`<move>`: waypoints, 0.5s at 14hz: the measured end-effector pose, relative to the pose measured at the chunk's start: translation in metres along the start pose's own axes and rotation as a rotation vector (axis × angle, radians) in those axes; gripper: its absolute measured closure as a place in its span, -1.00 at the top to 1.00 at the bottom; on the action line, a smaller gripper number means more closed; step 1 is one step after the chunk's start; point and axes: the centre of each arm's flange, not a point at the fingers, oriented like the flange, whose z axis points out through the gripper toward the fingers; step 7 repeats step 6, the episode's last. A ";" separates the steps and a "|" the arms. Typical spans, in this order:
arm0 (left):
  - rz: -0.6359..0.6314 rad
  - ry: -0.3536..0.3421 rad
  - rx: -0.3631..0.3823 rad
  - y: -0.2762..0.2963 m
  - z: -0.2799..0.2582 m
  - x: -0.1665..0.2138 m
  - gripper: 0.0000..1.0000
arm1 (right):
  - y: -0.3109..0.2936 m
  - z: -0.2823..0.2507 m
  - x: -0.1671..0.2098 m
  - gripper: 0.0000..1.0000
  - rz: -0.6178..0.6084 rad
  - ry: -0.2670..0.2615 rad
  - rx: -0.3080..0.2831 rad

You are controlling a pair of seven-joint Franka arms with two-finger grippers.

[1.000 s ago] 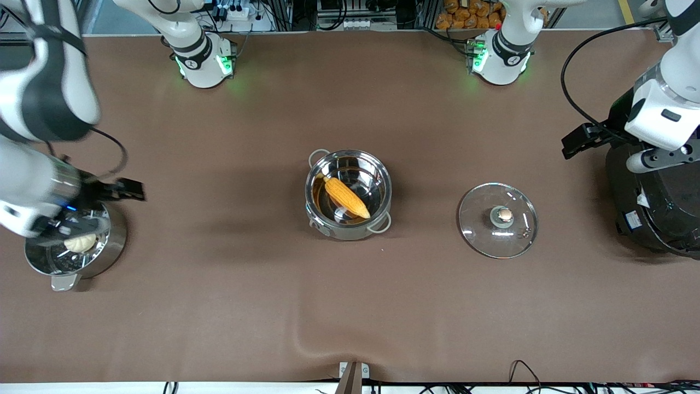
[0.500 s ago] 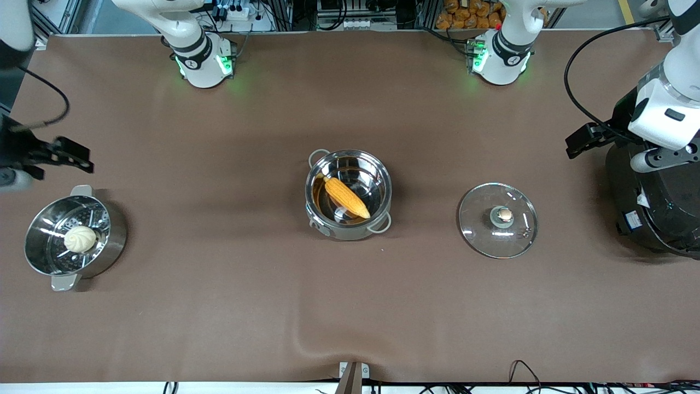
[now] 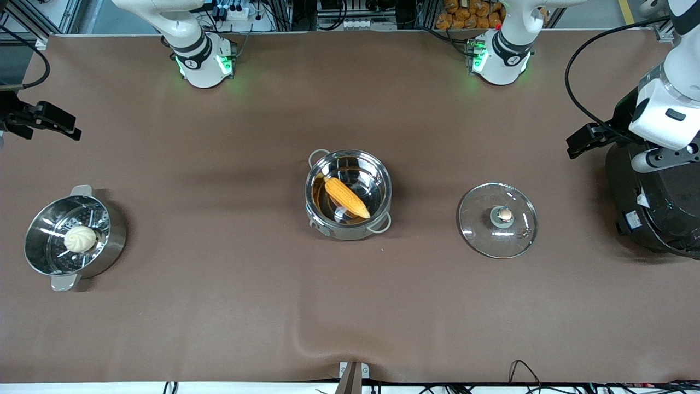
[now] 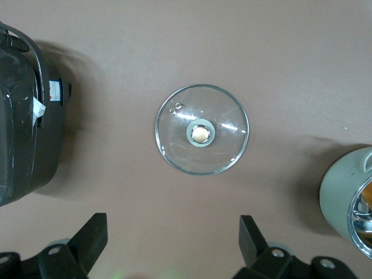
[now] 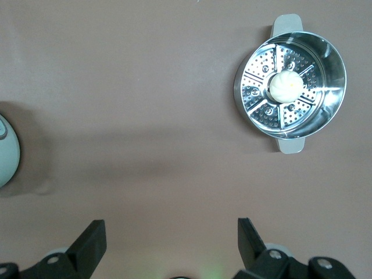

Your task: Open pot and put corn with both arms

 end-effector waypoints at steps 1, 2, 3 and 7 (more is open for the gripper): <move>0.000 0.000 0.000 0.000 0.000 0.000 1.00 | -0.003 0.000 0.000 1.00 0.000 0.000 -0.001; 0.001 0.000 0.000 0.000 0.000 0.000 1.00 | -0.006 0.001 0.000 1.00 -0.002 -0.001 -0.002; 0.002 0.000 0.000 0.001 0.000 0.000 1.00 | -0.007 0.001 0.000 1.00 -0.003 0.000 -0.002; 0.002 0.000 0.000 0.001 0.000 0.000 1.00 | -0.007 0.000 0.002 1.00 -0.002 0.011 -0.002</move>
